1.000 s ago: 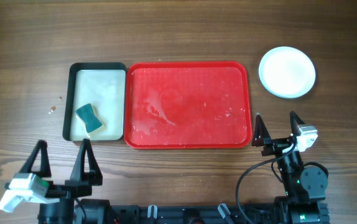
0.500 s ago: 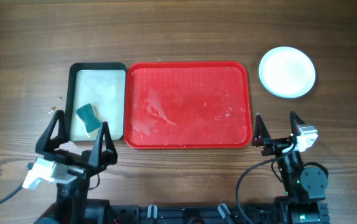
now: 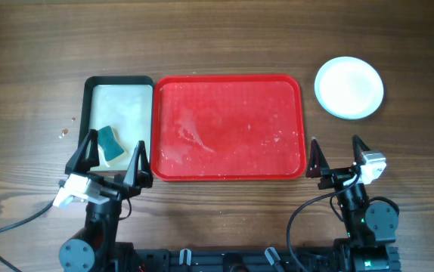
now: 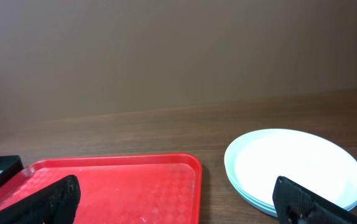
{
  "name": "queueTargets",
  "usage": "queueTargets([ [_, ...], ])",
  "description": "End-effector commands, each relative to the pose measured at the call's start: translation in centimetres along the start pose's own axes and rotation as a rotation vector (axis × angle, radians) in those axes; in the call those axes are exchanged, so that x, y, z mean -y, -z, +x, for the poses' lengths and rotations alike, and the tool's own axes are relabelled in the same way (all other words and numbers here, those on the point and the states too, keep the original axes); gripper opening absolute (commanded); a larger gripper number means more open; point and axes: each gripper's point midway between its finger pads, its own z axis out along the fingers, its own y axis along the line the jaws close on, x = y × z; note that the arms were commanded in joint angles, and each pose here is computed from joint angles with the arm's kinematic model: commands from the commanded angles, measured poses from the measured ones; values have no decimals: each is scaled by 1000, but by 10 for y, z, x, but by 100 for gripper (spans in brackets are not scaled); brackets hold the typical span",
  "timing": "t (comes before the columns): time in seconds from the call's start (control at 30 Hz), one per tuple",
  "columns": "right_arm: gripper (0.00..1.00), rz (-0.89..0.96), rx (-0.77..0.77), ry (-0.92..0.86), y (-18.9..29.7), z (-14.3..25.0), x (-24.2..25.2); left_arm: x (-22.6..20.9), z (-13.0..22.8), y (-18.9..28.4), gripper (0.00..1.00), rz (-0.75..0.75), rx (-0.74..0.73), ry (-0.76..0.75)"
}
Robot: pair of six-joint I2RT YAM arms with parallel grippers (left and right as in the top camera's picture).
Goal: Clean dirty plates on tray and stack at the side
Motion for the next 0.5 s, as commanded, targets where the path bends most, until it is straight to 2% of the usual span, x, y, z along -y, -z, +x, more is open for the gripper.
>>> queueTargets([
  [0.0,100,-11,7,-6,0,-2,-2,-2,17,2,100,7,-30,-11],
  [0.23,100,-11,7,-7,0,-2,-2,-12,46,5,100,-13,-90,-3],
  [0.37,100,-11,7,-7,0,-2,-2,-14,50,5,100,-23,-109,-2],
  [0.47,100,-11,7,-7,0,-2,-2,-23,65,8,100,-58,-170,2],
])
